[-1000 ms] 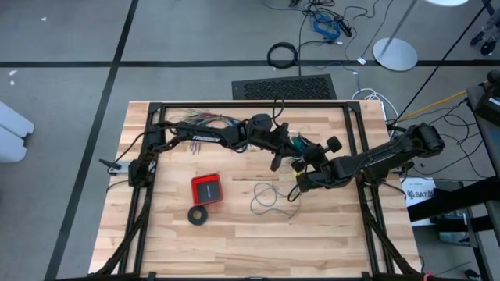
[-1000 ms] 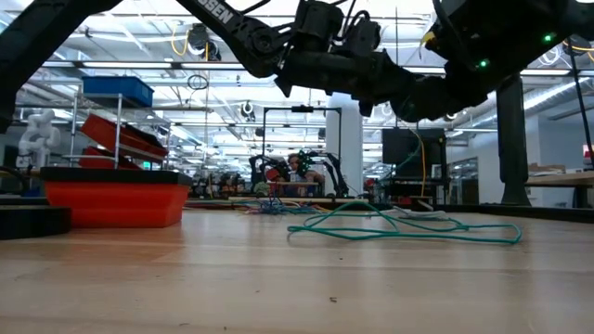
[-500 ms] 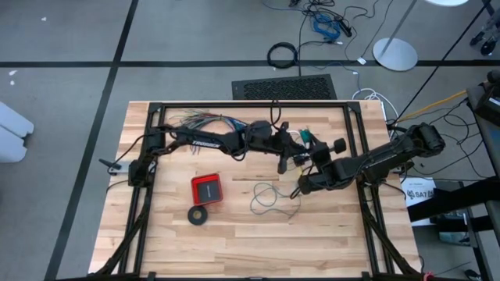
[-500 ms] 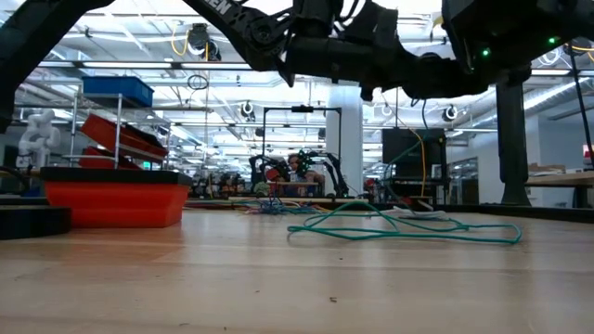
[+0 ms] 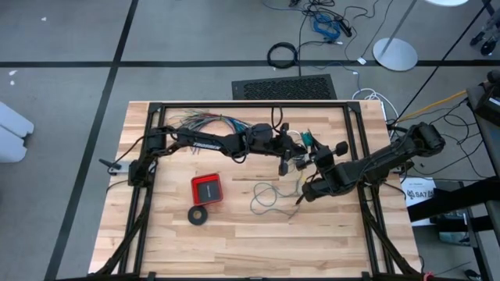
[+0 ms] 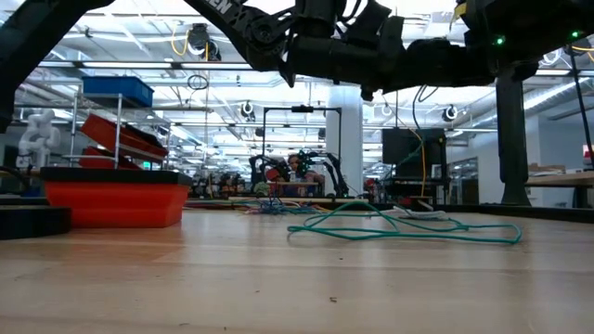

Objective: Coil cords
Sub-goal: Coil the green wire onto the spool

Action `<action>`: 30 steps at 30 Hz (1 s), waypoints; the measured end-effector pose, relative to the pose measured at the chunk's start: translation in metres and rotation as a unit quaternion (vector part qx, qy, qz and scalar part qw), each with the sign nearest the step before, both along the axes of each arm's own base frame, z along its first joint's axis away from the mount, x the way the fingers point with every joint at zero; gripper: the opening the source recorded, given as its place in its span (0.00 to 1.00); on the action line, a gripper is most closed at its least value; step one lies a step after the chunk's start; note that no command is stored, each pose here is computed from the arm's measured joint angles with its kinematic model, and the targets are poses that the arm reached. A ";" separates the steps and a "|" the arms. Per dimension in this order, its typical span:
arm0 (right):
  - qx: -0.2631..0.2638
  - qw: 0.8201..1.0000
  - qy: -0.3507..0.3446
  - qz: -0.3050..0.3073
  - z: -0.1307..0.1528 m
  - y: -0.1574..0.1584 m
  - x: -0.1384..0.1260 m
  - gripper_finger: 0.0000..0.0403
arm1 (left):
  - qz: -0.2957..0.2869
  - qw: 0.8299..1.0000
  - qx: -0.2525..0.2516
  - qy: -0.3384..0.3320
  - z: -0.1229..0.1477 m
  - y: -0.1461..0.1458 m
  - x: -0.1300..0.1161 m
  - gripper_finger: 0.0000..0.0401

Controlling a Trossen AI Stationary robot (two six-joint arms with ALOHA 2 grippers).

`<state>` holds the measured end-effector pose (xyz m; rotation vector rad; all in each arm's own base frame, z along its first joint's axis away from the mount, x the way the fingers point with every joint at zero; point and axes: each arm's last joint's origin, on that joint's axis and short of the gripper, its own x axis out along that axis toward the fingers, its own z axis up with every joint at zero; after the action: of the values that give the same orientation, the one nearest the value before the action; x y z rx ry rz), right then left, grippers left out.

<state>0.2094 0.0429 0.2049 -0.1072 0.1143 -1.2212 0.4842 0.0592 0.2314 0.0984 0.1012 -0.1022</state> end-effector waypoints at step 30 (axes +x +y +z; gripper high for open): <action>0.010 0.997 -0.072 0.033 0.011 0.012 -0.013 0.00 | 0.012 1.000 0.001 -0.007 -0.011 -0.017 0.006 0.07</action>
<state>0.1960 0.0546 0.2162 -0.0042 -0.0026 -1.1574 0.4907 0.0422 0.2208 0.1005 0.0879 -0.0771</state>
